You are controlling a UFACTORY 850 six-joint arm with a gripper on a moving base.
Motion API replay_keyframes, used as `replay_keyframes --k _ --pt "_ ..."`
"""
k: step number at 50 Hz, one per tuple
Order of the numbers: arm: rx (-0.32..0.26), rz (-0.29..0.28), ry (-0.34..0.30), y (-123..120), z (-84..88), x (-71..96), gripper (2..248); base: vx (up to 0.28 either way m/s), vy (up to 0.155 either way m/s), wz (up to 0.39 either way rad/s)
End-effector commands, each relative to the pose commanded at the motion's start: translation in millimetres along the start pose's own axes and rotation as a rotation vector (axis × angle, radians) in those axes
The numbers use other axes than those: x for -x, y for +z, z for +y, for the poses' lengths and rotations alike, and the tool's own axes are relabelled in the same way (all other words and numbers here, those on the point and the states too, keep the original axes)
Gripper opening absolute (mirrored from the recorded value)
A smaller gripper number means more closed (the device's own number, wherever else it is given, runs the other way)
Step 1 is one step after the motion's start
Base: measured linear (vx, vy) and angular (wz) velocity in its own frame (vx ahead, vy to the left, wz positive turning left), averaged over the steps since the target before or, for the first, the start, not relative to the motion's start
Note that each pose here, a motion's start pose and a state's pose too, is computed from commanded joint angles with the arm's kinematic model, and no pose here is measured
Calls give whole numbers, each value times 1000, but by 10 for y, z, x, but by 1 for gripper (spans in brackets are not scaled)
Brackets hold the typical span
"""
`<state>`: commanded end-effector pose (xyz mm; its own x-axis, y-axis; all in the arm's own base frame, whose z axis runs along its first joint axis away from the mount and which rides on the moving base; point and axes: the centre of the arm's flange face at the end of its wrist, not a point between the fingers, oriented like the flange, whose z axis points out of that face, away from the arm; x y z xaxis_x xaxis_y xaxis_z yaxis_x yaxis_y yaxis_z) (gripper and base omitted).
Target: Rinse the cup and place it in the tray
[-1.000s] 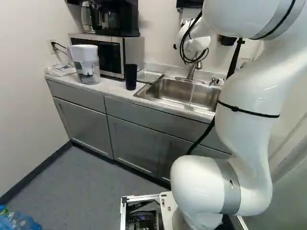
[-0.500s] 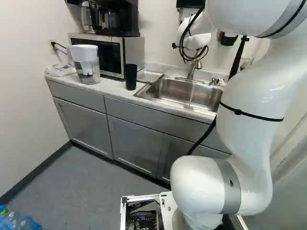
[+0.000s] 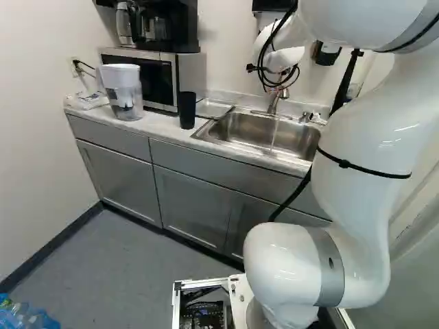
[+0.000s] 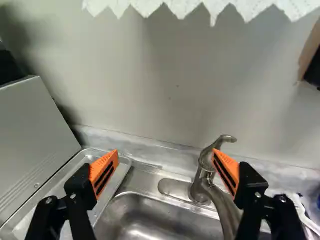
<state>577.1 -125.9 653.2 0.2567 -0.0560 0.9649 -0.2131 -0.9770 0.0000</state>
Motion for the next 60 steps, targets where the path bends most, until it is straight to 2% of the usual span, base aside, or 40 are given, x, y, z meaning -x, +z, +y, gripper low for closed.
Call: replay_keyframes --k 42,60 --pt "48 -44 14 -237 285 92 247 0 0 0" --pt "68 -97 22 -347 396 166 247 0 0 0"
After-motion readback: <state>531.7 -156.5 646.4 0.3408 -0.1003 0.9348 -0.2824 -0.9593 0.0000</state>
